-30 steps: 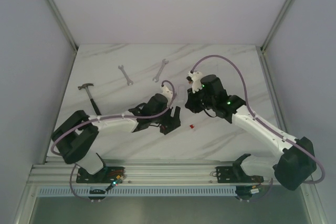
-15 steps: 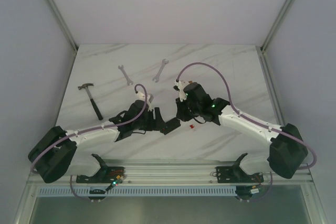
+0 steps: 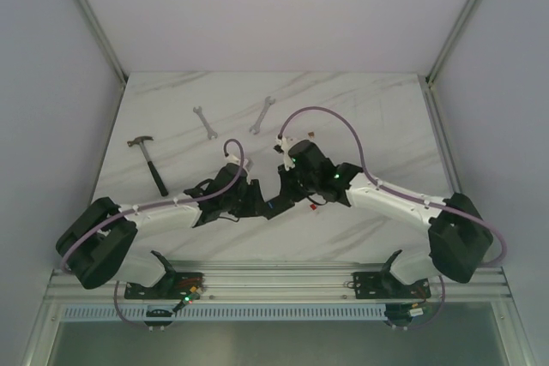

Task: Snap on the fuse box
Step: Move the fuse box base at the center of the board, then install the fuse at the fuse box base.

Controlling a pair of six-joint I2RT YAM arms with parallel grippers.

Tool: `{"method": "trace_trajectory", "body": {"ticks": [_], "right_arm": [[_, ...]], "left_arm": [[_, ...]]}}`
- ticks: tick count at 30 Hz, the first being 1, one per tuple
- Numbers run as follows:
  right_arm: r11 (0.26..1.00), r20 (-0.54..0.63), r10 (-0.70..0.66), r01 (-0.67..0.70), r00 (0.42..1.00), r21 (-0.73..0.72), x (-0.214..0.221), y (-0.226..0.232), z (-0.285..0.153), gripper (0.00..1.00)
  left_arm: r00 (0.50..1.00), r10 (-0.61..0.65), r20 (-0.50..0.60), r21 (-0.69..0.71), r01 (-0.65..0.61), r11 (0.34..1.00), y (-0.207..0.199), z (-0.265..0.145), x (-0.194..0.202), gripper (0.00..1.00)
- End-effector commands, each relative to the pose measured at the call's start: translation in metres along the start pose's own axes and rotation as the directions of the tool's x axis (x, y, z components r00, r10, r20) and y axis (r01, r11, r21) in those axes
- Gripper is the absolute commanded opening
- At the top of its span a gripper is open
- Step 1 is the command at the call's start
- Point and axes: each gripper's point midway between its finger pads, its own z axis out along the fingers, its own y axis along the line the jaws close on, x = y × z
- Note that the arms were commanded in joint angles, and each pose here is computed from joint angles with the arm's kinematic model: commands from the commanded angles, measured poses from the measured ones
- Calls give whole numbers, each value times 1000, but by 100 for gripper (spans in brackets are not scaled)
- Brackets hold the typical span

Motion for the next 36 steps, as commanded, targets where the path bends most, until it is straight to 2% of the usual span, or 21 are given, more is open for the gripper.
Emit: {"method": "trace_trajectory", "body": {"ticks": [1, 11, 20, 25, 36], "right_arm": [[1000, -6, 16, -16, 1000, 24, 1, 6, 11, 0], [983, -17, 54, -50, 998, 175, 3, 5, 23, 0], [968, -17, 97, -91, 995, 232, 5, 4, 35, 0], [964, -12, 97, -91, 995, 248, 3, 5, 39, 0], [960, -11, 65, -59, 998, 273, 5, 10, 46, 0]], "left_arm": [[999, -17, -30, -62, 15, 998, 13, -1, 1, 51], [1000, 1, -22, -49, -2, 999, 7, -5, -8, 54], [999, -40, 22, -13, 41, 999, 3, -14, -17, 58], [994, -109, 28, 57, 107, 993, -2, -14, -18, 57], [982, -190, 21, 95, 187, 978, 3, -9, -16, 49]]}}
